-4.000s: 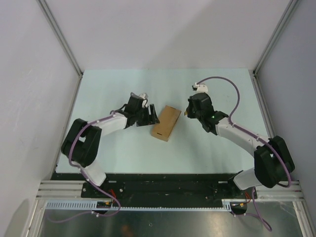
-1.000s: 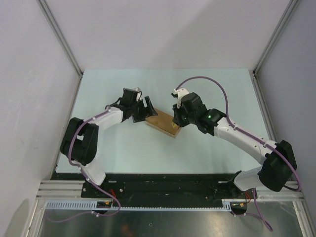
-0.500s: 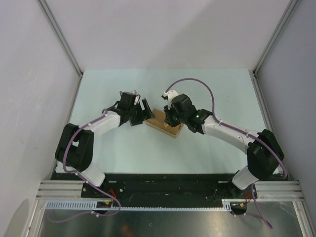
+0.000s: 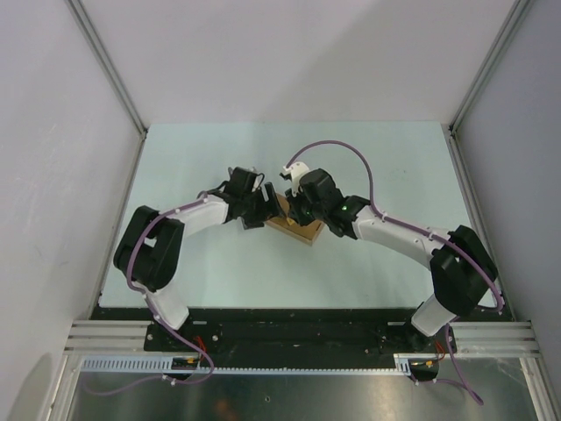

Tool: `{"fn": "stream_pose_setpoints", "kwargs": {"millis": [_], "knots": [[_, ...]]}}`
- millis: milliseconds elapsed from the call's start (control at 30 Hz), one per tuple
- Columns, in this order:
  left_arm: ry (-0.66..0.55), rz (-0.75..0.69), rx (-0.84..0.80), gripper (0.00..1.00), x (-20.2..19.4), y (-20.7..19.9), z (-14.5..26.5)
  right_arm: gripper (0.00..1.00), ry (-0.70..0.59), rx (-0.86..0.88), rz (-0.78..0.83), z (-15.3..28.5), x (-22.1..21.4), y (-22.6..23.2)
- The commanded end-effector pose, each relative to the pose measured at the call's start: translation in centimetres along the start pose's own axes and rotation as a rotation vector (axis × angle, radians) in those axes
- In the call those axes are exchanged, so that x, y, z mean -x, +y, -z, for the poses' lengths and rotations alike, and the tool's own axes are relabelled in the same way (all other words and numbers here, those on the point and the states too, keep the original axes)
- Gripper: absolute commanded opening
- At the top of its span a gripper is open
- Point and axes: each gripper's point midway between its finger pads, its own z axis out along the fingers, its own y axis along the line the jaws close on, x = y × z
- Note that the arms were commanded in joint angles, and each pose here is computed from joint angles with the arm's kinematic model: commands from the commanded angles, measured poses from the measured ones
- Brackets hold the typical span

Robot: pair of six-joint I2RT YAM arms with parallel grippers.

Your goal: Unpack the express box

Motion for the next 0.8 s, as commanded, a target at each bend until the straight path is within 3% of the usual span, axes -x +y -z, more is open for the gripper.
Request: {"fn": "stream_pose_setpoints", "kwargs": {"millis": [0,400,767], "knots": [[-0.055,-0.006,-0.021,0.8,2.5,-1.5,-0.2,0.0,-0.053,0.024,0.027,0.3,2.1,1.1],[-0.055,-0.128,-0.006,0.65,4.7,-0.5,-2.5,0.0,-0.041,-0.032,0.044,0.2,1.6,0.7],[-0.064,-0.19,-0.008,0.64,5.4,-0.6,-2.7,0.0,0.002,-0.085,0.073,-0.5,-0.1,0.0]]}}
